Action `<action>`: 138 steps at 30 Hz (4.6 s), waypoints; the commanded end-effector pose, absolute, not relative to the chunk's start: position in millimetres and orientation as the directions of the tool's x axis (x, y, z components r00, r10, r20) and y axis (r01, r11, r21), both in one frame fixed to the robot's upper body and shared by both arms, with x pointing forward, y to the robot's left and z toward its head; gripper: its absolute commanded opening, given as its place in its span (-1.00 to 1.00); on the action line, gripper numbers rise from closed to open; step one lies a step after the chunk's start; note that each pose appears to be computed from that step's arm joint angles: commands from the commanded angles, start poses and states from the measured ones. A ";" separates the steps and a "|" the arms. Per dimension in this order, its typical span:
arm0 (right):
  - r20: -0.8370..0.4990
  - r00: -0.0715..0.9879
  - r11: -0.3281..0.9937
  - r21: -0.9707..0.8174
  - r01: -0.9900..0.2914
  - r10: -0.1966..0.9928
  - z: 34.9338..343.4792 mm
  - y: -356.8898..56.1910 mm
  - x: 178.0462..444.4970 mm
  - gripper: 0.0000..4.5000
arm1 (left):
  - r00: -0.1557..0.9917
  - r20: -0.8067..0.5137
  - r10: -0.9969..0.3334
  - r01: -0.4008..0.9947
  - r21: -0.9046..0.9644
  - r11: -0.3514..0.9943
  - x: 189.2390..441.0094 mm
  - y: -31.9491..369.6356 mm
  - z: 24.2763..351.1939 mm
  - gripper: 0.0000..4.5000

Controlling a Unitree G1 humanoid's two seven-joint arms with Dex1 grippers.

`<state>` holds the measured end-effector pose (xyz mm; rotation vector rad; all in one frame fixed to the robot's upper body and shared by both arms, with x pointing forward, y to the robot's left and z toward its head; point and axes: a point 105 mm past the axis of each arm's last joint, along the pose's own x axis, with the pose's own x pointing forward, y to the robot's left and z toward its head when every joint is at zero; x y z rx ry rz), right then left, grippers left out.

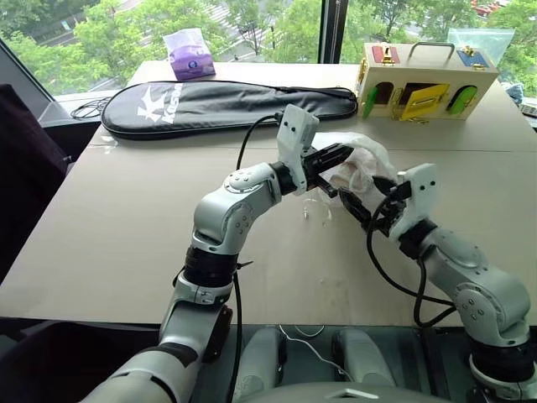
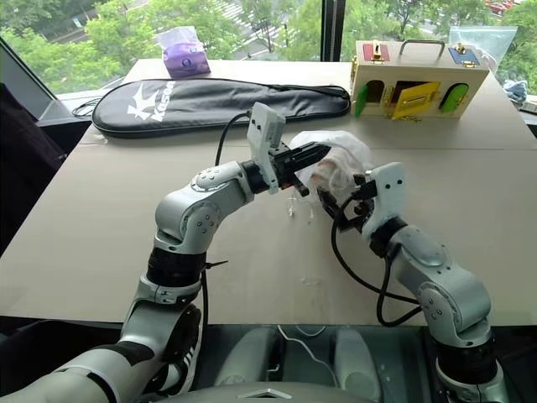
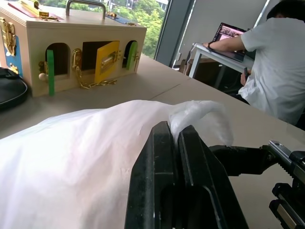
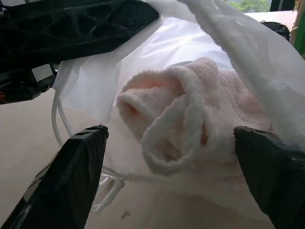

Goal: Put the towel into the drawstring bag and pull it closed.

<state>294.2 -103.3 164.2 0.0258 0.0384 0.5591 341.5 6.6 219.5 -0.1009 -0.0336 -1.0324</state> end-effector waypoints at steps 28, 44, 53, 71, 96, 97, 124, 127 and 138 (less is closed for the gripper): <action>-0.175 0.928 0.935 -0.080 -0.346 0.328 108.2 -151.1 296.7 0.98 | 0.488 0.139 -0.862 0.872 -0.027 0.489 341.6 -0.5 238.4 -1.00; -0.176 0.941 0.943 -0.120 -0.312 0.289 108.0 -164.8 294.1 -0.98 | 0.406 0.203 -0.891 0.913 -0.128 0.387 330.5 1.8 243.6 -1.00; -0.161 0.937 0.941 -0.087 -0.326 0.310 119.2 -162.9 293.6 -1.00 | 0.293 0.193 -0.936 0.955 -0.094 0.280 311.8 41.4 250.3 0.67; -0.155 0.938 0.945 -0.059 -0.322 0.310 124.5 -163.0 296.0 -1.00 | 0.247 -0.225 -0.942 0.969 0.024 0.248 296.5 92.1 134.2 0.89; -0.153 0.959 0.957 -0.135 -0.258 0.237 137.6 -198.0 284.5 -1.00 | 0.388 -0.204 -0.899 0.909 0.244 0.337 330.2 103.4 126.3 -0.99; -0.148 0.961 0.955 -0.154 -0.255 0.232 142.7 -205.9 284.2 -1.00 | 0.413 -0.182 -0.892 0.895 0.263 0.361 334.2 107.7 137.6 -0.99; 0.139 0.828 0.837 0.164 0.523 -0.544 236.9 -368.1 298.4 -1.00 | 0.941 0.332 0.072 -0.146 0.203 0.968 442.1 253.6 289.1 -0.99; 0.054 0.717 0.710 0.211 0.672 -0.694 221.3 -397.7 282.5 -1.00 | 0.923 0.285 0.260 -0.295 0.087 0.952 440.8 287.6 277.4 -0.99; -0.025 0.654 0.614 0.323 0.721 -0.756 208.9 -409.4 273.2 -1.00 | 0.913 0.204 0.353 -0.361 0.003 0.933 434.3 313.0 245.1 -0.99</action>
